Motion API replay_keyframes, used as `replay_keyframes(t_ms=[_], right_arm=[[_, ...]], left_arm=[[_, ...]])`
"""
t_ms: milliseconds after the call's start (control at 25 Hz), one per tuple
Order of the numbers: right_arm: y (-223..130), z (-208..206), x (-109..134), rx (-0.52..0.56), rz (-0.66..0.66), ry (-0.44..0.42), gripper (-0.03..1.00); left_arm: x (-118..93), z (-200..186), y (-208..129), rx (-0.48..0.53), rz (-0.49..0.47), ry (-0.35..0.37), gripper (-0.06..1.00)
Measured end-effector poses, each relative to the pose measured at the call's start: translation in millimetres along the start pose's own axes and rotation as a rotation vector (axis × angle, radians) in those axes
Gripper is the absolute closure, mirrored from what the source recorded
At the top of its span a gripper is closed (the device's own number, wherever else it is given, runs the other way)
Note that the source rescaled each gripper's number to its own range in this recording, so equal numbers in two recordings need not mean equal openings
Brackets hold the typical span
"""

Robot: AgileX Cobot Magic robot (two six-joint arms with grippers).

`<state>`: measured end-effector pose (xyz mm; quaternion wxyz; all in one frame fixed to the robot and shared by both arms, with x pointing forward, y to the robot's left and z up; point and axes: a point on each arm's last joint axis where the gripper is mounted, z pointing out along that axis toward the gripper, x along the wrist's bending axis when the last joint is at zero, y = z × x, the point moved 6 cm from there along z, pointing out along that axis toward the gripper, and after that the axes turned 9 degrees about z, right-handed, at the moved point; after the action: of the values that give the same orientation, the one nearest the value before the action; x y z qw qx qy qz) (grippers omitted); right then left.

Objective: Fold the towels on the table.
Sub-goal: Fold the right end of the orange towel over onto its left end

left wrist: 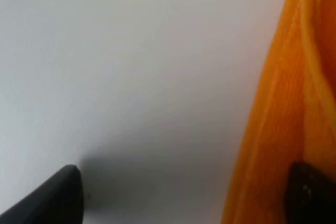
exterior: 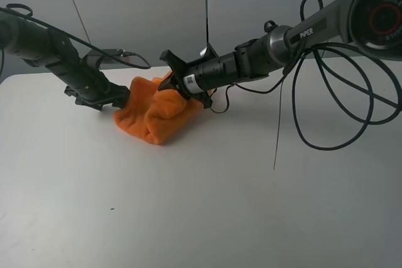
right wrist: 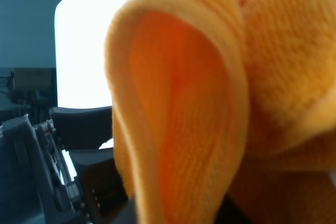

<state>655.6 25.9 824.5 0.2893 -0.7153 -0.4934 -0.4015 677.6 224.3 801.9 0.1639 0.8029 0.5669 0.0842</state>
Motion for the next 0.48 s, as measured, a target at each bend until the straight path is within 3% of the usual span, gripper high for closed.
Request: replay_keyframes(t_ms=[40,160,320,480], right_arm=[[-1.3,0.0,0.9,0.009,0.0,0.006,0.44],[-5.2,-0.1,3.8,0.035,-0.001,0.025,0.04],[-8.4,-0.4,6.1,0.055,-0.003,0.041,-0.03],[-9.5,-0.5,7.0,0.063,-0.003,0.046,-0.03]], left_arm=[[-0.1,0.0,-0.3,0.002,0.0,-0.001,-0.04],[0.9,-7.5,1.6,-0.002,-0.007,-0.005,-0.04],[13.9,-27.6,-7.4,0.035,-0.068,-0.022,-0.04],[38.6,-79.6,6.1,-0.058,-0.111,0.013,-0.04]])
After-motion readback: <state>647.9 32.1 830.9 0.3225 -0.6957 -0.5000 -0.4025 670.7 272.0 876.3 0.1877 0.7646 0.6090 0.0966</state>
